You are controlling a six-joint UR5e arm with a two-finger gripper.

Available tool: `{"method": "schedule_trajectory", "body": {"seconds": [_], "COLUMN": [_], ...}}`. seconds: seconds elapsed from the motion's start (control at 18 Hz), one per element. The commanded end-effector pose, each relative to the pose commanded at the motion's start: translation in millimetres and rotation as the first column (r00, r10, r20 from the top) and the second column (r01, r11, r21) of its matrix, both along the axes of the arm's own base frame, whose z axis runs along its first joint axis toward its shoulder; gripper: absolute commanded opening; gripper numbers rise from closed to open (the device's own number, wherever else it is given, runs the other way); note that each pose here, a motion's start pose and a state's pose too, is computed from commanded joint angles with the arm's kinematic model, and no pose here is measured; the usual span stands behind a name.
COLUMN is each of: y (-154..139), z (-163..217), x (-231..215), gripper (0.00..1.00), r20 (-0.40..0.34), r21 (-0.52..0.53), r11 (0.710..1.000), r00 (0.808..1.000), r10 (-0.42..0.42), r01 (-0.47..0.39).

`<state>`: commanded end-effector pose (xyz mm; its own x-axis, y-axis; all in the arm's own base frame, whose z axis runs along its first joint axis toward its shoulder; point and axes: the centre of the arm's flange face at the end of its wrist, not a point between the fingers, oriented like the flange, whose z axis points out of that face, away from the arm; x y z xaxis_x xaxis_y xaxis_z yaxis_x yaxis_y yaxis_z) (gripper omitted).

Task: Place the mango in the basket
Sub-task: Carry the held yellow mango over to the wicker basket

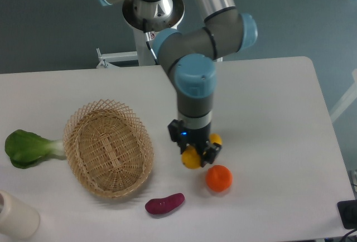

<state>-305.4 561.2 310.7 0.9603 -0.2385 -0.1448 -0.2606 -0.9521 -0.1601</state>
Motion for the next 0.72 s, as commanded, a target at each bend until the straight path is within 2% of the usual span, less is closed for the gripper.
{"method": "schedule_trajectory", "body": {"seconds": [0.39,0.72], "y": [34,48], "z": [4,-8], "x": [77,125], "gripper": [0.64,0.64], "r20": [0.011,0.033], "r21": [0.011,-0.007], "r11": [0.999,0.998], "r00": [0.999,0.998], "r10": [-0.041,-0.057], "r01": [0.041,0.057]}}
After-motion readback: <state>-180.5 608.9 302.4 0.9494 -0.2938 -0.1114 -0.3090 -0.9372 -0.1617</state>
